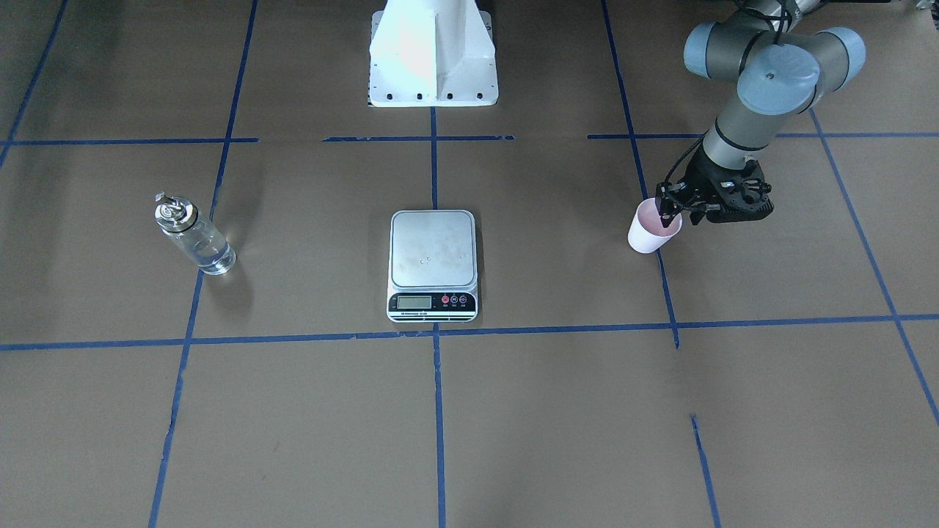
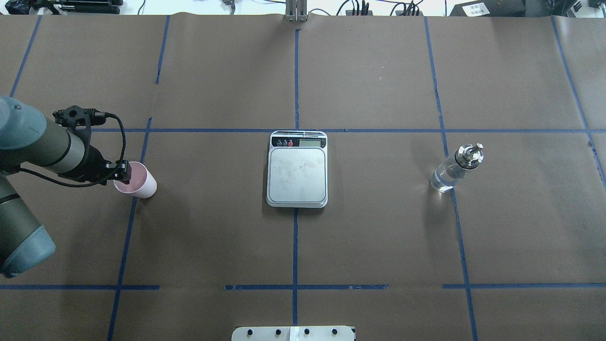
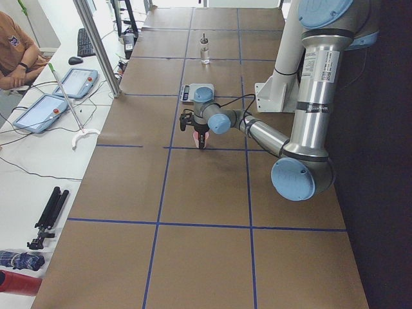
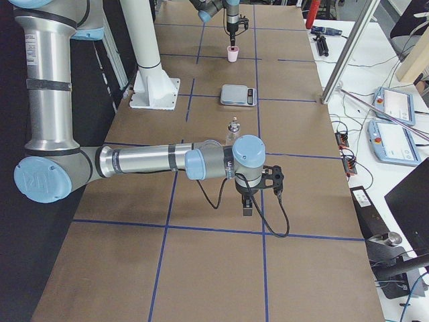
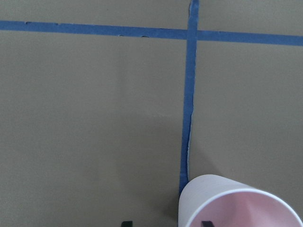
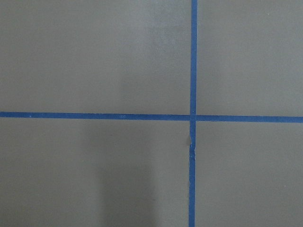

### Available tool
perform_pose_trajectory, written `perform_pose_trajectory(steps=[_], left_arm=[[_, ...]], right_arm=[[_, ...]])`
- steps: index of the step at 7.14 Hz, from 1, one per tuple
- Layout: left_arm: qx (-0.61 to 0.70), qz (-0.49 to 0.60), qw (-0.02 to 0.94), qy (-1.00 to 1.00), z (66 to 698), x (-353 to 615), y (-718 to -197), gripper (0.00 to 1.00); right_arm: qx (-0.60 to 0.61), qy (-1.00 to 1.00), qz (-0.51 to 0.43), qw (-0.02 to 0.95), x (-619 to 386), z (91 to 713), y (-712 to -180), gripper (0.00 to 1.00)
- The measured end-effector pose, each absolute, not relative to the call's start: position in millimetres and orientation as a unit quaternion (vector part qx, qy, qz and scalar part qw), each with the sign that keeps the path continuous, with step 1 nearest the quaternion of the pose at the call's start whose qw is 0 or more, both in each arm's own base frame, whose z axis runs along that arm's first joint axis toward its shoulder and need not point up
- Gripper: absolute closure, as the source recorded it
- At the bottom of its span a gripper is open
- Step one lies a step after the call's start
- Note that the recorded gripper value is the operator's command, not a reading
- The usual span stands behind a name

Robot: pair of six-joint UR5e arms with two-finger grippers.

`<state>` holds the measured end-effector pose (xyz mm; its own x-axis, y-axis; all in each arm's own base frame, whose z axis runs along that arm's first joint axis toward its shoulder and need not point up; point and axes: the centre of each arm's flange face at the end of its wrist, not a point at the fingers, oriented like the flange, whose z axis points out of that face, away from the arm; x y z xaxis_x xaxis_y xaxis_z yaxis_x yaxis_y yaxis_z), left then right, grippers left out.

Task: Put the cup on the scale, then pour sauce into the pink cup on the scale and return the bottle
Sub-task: 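Close the left gripper around the pink cup's rim, then carry the pink cup with the left gripper onto the scale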

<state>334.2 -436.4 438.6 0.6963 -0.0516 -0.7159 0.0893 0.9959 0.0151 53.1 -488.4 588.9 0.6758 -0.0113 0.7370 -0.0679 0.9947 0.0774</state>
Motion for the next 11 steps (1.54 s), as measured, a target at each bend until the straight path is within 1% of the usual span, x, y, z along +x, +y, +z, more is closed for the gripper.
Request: perform_pose_trajectory(steps=[1, 2, 3, 7, 9, 11], left_arm=[[0.023, -0.035, 0.921, 0.388, 438.8, 337.2, -434.2, 0.52], [0.022, -0.031, 0.921, 0.389, 437.4, 341.2, -430.9, 0.72], [0.022, -0.029, 0.920, 0.391, 434.2, 342.8, -428.5, 1.00], [0.025, -0.027, 0.918, 0.394, 426.9, 337.8, -424.3, 1.00], [0.018, -0.029, 0.922, 0.387, 376.9, 317.3, -411.2, 1.00], [0.016, -0.032, 0.923, 0.383, 306.0, 306.7, -410.9, 1.00]], right_arm=[[0.050, -0.402, 0.015, 0.914, 53.3, 588.3, -489.1, 0.00], [0.051, -0.402, 0.015, 0.914, 53.4, 587.5, -490.1, 0.00], [0.051, -0.402, 0.015, 0.914, 53.4, 586.6, -491.1, 0.00], [0.051, -0.402, 0.015, 0.914, 53.4, 586.1, -491.8, 0.00], [0.051, -0.403, 0.016, 0.914, 53.8, 585.8, -491.3, 0.00], [0.050, -0.405, 0.017, 0.913, 54.5, 586.4, -490.7, 0.00]])
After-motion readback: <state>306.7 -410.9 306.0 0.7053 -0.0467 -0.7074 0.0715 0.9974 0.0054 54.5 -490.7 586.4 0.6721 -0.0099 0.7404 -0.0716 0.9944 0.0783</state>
